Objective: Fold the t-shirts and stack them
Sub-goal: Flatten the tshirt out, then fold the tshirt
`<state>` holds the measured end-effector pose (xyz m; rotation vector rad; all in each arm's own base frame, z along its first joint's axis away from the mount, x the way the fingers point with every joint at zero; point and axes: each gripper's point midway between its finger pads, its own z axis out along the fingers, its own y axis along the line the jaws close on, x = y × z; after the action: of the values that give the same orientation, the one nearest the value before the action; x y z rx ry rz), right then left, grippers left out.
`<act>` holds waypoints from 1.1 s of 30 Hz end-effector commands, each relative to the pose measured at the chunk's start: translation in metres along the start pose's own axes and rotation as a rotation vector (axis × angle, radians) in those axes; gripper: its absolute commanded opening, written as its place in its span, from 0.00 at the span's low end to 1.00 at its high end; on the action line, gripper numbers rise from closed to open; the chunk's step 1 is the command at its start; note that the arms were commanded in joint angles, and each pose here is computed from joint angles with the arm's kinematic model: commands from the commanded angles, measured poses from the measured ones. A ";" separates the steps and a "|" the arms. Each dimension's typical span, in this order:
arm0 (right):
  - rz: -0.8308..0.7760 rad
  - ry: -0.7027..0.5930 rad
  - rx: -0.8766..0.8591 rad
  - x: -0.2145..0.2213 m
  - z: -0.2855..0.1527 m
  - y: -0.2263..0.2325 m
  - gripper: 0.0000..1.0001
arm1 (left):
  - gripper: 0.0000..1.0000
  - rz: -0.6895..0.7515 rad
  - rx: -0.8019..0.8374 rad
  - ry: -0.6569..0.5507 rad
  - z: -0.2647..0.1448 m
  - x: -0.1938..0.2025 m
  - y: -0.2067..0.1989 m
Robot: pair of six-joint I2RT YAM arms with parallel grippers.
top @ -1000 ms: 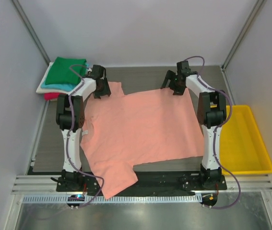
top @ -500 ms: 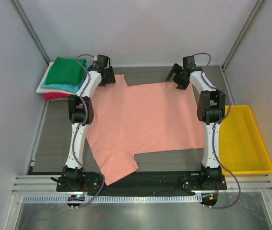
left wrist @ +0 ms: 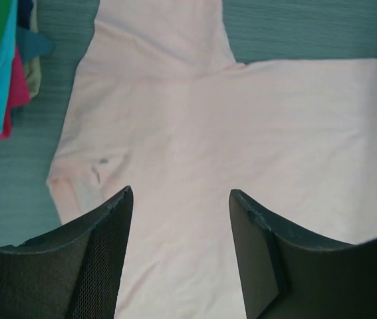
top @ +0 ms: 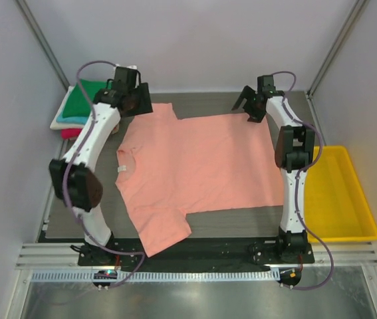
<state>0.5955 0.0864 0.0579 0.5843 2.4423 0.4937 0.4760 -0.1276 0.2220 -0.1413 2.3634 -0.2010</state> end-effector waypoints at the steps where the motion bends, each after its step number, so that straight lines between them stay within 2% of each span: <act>1: -0.052 -0.081 -0.111 -0.034 -0.057 0.041 0.97 | 0.61 0.022 -0.038 0.013 -0.057 0.050 0.009; 2: -0.061 -0.107 -0.132 -0.042 -0.076 0.049 0.97 | 0.61 0.046 -0.042 0.030 -0.068 0.069 0.004; 3: -0.067 -0.110 -0.141 -0.041 -0.084 0.053 0.98 | 0.61 0.046 -0.049 0.034 -0.095 0.084 0.009; 4: -0.069 -0.107 -0.138 -0.038 -0.090 0.051 0.98 | 0.60 0.050 -0.083 0.108 -0.095 0.121 0.020; 6: -0.093 -0.143 -0.159 -0.042 -0.123 0.061 0.98 | 0.59 0.021 -0.072 0.177 -0.114 0.165 0.020; 7: -0.092 -0.129 -0.141 -0.033 -0.125 0.055 0.98 | 0.59 0.012 -0.067 0.206 -0.126 0.193 0.028; 8: -0.097 -0.135 -0.139 -0.031 -0.134 0.054 0.98 | 0.59 0.015 -0.032 0.227 -0.136 0.213 0.022; 9: -0.109 -0.177 -0.153 -0.035 -0.163 0.062 0.98 | 0.59 -0.031 -0.020 0.257 -0.143 0.230 0.022; 11: -0.102 -0.176 -0.120 -0.022 -0.175 0.050 0.98 | 0.60 -0.063 0.001 0.308 -0.163 0.268 0.027; 17: -0.111 -0.181 -0.091 0.027 -0.228 0.029 0.99 | 0.60 -0.098 0.078 0.388 -0.194 0.332 0.033; 18: -0.114 -0.151 -0.070 0.047 -0.224 0.018 0.99 | 0.60 -0.127 0.050 0.419 -0.190 0.349 0.040; 21: -0.128 -0.172 -0.090 0.069 -0.245 0.015 0.98 | 0.58 -0.145 0.068 0.472 -0.187 0.381 0.045; 24: -0.138 -0.134 -0.081 0.103 -0.247 0.000 0.98 | 0.57 -0.176 0.104 0.477 -0.182 0.391 0.036; 30: -0.153 -0.119 -0.075 0.127 -0.257 -0.014 0.99 | 0.57 -0.114 -0.011 0.485 -0.169 0.412 0.039; 31: -0.153 -0.117 -0.073 0.129 -0.257 -0.015 0.99 | 0.57 -0.076 -0.004 0.491 -0.170 0.419 0.035; 33: -0.157 -0.118 -0.071 0.132 -0.260 -0.017 0.99 | 0.57 -0.087 0.010 0.477 -0.167 0.422 0.023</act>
<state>0.3357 0.0858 0.1703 0.4222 2.4022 0.4710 0.0477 -0.1364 0.0509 -0.1120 2.8955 -0.2765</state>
